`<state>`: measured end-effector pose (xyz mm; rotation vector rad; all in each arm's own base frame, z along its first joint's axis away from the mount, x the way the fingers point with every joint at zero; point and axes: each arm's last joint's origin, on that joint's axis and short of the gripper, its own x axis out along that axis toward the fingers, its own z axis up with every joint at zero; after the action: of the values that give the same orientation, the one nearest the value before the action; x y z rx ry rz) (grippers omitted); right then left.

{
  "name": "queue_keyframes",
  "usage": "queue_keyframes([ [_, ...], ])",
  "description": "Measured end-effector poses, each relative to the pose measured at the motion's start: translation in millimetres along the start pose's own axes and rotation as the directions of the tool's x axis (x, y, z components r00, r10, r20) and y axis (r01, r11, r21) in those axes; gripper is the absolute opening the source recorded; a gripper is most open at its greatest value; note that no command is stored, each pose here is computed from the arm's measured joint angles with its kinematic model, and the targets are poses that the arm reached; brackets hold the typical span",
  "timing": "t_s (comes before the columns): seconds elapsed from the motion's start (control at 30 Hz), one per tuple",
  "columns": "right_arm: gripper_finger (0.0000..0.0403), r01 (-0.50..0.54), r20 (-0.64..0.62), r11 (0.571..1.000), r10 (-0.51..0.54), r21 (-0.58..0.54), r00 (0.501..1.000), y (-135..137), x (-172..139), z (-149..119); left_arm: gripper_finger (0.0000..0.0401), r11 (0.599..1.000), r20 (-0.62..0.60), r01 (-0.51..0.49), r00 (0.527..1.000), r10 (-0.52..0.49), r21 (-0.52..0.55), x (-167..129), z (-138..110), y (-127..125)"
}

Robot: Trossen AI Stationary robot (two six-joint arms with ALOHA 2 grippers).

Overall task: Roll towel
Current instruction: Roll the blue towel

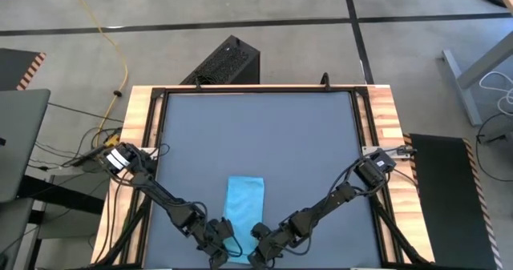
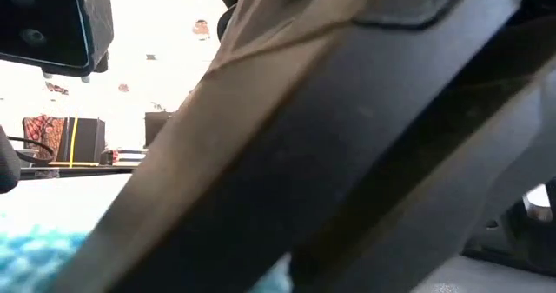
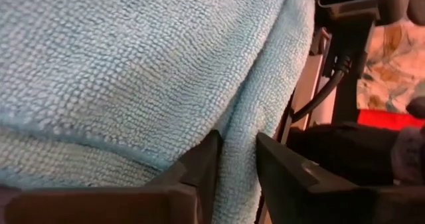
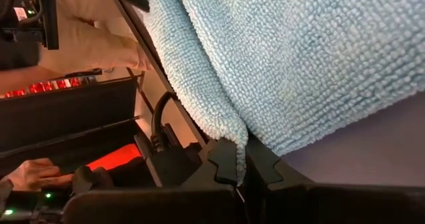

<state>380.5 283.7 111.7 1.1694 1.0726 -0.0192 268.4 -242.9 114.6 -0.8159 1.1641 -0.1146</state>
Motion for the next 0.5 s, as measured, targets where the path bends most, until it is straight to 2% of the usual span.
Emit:
queue_keyframes([
  [0.17, 0.002, 0.0, -0.003, 1.0, 0.0, 0.009, 1.0, 0, 0, 3, 0.0106, 0.998, -0.037, 0.0, 0.999, 0.002, 0.056, -4, -1, 0],
  [0.4, 0.0021, 0.007, -0.027, 1.0, -0.007, 0.009, 1.0, -1, -1, 5, 0.0106, 0.983, -0.055, -0.107, 0.992, 0.116, 0.15, -27, -5, 3],
  [0.5, 0.0025, 0.012, -0.041, 1.0, -0.012, 0.008, 0.999, -2, -1, 5, 0.0105, 0.969, -0.045, -0.113, 0.991, 0.126, 0.219, -36, -10, -1],
])
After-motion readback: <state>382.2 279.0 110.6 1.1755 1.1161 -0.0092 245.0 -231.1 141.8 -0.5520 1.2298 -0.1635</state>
